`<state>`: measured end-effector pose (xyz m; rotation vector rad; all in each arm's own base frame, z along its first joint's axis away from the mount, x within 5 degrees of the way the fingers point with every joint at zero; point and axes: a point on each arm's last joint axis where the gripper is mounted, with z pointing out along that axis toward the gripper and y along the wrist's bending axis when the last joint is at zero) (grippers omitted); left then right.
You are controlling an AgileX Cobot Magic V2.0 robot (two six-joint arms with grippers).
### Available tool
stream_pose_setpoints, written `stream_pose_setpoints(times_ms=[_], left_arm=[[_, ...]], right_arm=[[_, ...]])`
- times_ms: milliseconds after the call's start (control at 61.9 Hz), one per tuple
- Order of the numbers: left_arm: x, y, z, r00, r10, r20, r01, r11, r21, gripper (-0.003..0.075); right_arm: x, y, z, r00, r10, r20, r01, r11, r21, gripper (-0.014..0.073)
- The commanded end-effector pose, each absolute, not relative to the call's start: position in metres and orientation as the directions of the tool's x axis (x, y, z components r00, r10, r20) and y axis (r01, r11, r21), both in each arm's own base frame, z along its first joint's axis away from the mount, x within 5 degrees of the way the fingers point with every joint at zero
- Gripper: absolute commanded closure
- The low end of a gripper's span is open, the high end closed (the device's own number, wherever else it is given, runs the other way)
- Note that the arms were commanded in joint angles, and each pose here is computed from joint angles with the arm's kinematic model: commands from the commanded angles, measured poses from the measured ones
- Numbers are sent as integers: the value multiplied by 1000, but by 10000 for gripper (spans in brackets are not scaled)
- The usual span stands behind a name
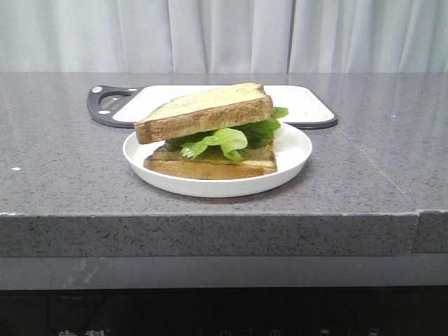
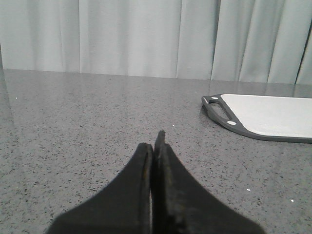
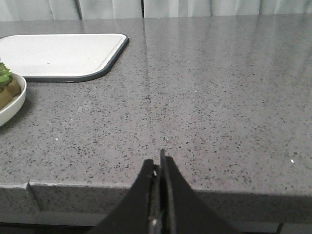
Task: Left arm grabs bread, right arm adds lettuce
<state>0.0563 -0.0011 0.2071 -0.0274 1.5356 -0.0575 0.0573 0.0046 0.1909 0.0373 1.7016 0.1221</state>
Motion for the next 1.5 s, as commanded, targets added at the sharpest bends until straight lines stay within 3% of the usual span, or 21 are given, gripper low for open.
stream_pose_setpoints(times_ms=[0, 695, 1098, 1486], left_arm=[[54, -1, 214, 135, -65, -989, 24, 998, -63, 741], [54, -1, 214, 131, -65, -989, 23, 998, -63, 741], [54, -1, 214, 131, -65, -989, 23, 998, -63, 741], [54, -1, 214, 131, -65, -989, 23, 998, -63, 741]], right_arm=[[57, 3, 199, -9, 89, -996, -37, 995, 90, 662], [55, 5, 199, -3, 92, -996, -77, 993, 92, 662], [54, 3, 211, 137, 54, -989, -65, 997, 45, 662], [54, 3, 212, 143, 69, -987, -68, 996, 59, 662]])
